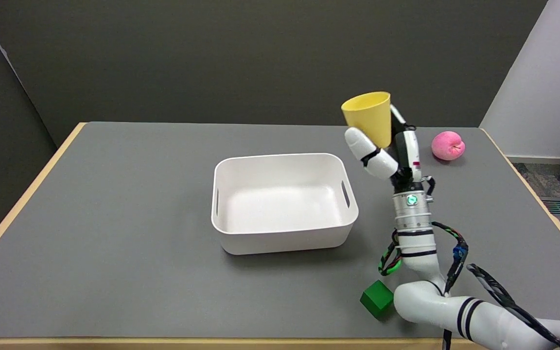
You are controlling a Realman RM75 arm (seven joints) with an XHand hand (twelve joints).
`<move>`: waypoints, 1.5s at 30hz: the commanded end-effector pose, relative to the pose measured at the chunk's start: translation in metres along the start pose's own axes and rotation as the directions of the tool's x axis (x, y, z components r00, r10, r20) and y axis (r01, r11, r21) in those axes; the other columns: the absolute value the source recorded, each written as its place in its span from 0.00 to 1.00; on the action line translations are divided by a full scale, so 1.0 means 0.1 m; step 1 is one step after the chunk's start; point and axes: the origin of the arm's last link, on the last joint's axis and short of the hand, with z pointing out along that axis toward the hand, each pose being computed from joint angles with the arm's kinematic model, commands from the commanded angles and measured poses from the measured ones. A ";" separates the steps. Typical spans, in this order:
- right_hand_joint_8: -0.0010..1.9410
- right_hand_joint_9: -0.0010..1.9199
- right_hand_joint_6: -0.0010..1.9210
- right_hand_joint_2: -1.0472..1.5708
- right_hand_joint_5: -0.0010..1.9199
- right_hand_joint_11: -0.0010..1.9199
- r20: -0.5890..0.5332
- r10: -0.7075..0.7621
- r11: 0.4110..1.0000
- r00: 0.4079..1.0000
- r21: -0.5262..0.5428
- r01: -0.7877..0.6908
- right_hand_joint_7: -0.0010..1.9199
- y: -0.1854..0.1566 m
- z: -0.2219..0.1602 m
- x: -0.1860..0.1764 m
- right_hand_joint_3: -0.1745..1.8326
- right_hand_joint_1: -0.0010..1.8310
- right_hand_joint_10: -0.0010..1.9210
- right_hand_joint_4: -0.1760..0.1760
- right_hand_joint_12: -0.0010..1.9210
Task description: Place the yellow cup into the white box.
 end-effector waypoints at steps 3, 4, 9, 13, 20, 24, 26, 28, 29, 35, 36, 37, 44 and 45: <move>1.00 0.59 1.00 0.68 0.47 0.40 0.349 0.416 0.897 0.839 -0.010 -0.441 0.48 0.02 -0.13 -0.51 0.46 0.48 1.00 1.00 1.00; 1.00 0.59 1.00 0.68 0.47 0.40 0.358 0.417 0.898 0.836 -0.017 -0.441 0.48 0.02 -0.12 -0.53 0.46 0.48 1.00 1.00 1.00; 1.00 0.59 1.00 0.68 0.47 0.41 0.377 0.418 0.899 0.826 -0.040 -0.437 0.48 0.02 -0.11 -0.60 0.46 0.48 1.00 1.00 1.00; 1.00 0.59 1.00 0.68 0.47 0.41 0.425 0.398 0.912 0.813 -0.084 -0.402 0.46 0.05 -0.08 -0.70 0.46 0.48 1.00 1.00 1.00; 1.00 0.58 1.00 0.69 0.45 0.42 0.505 0.356 0.931 0.786 -0.262 -0.253 0.42 0.27 -0.08 -0.93 0.45 0.50 1.00 0.94 1.00; 1.00 0.58 1.00 0.69 0.45 0.41 0.517 0.344 0.932 0.784 -0.286 -0.221 0.40 0.31 -0.06 -0.96 0.45 0.51 1.00 0.90 1.00; 1.00 0.57 1.00 0.69 0.44 0.41 0.517 0.342 0.933 0.785 -0.285 -0.219 0.40 0.31 -0.05 -0.95 0.45 0.51 1.00 0.89 1.00; 1.00 0.57 1.00 0.70 0.44 0.41 0.513 0.341 0.934 0.787 -0.283 -0.220 0.39 0.31 -0.03 -0.94 0.45 0.51 1.00 0.87 1.00; 1.00 0.56 1.00 0.70 0.44 0.41 0.512 0.341 0.933 0.789 -0.284 -0.220 0.39 0.31 -0.03 -0.94 0.45 0.51 1.00 0.87 1.00; 1.00 0.44 0.96 0.72 0.45 0.24 0.508 0.333 0.939 0.795 -0.254 -0.231 0.30 0.29 -0.06 -0.89 0.43 0.50 1.00 0.80 1.00; 1.00 0.36 0.84 0.72 0.41 0.14 0.511 0.324 0.943 0.796 -0.241 -0.229 0.25 0.27 -0.05 -0.89 0.44 0.46 1.00 0.64 1.00; 1.00 0.29 0.72 0.71 0.37 0.04 0.515 0.301 0.951 0.802 -0.218 -0.217 0.19 0.26 -0.05 -0.88 0.44 0.43 1.00 0.45 1.00; 0.35 0.23 0.23 0.66 0.12 0.02 0.545 0.203 0.978 0.813 -0.076 -0.193 0.24 0.05 0.04 -0.85 0.53 0.26 0.64 0.49 0.98; 0.28 0.18 0.19 0.65 0.08 0.05 0.553 0.182 0.981 0.813 -0.040 -0.192 0.18 -0.03 0.08 -0.86 0.54 0.23 0.51 0.50 0.87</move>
